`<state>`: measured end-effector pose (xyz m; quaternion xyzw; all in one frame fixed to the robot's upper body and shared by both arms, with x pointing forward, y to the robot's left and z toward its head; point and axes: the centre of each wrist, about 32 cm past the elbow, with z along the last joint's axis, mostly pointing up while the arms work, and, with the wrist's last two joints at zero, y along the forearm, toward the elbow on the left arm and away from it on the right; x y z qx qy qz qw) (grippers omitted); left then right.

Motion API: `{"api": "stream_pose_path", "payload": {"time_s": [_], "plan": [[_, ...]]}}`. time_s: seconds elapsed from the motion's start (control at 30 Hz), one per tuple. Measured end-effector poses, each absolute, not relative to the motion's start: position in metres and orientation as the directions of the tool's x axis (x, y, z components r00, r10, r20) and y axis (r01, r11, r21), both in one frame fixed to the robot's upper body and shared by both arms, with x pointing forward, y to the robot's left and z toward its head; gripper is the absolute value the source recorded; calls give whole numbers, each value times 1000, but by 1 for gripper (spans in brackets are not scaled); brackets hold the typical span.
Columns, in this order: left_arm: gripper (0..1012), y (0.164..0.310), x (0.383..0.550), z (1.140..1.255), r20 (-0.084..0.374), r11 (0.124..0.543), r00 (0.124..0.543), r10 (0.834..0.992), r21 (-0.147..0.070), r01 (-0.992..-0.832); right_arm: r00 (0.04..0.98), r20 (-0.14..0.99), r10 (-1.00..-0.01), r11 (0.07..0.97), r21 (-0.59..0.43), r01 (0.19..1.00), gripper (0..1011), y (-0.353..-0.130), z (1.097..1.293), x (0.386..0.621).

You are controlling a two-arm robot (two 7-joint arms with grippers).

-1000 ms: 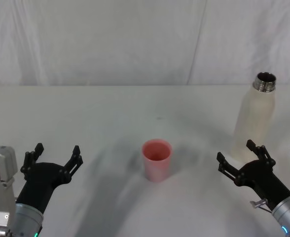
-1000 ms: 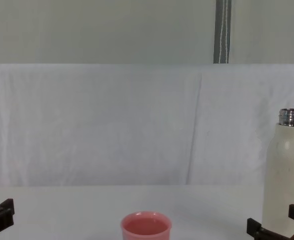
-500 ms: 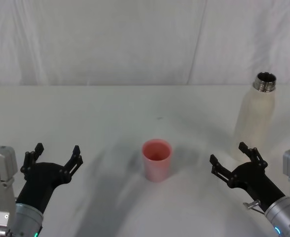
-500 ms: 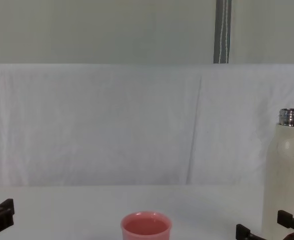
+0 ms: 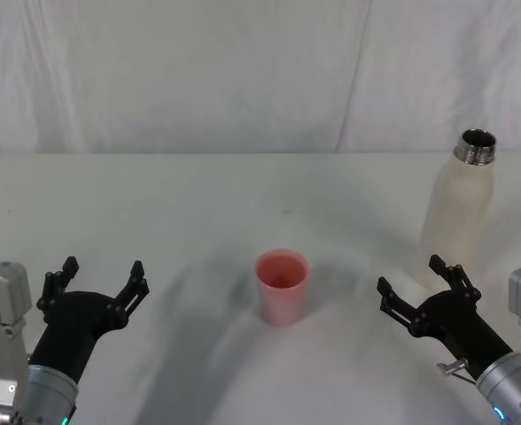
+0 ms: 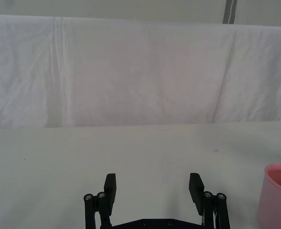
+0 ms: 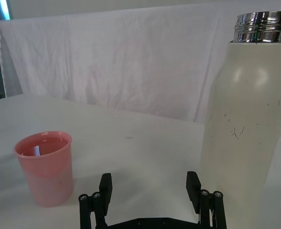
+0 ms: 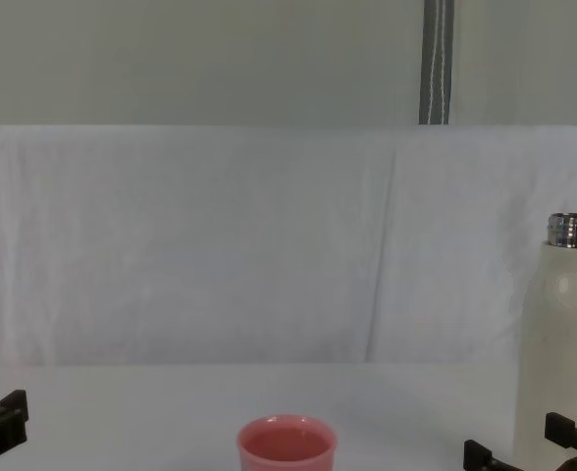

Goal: Grasp the thermos with one hand and pour water into the cup lid.

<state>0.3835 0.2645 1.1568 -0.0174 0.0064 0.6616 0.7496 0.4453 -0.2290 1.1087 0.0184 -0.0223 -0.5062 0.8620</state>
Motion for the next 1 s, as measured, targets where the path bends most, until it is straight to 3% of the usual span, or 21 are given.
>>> {"api": "stream_pose_path", "payload": {"time_s": [1.0], "plan": [[1001,265,384,1157,-33,124,125,992,-18,-992,484,20,-875,485,55,873,1000,-229,1109,445]]}}
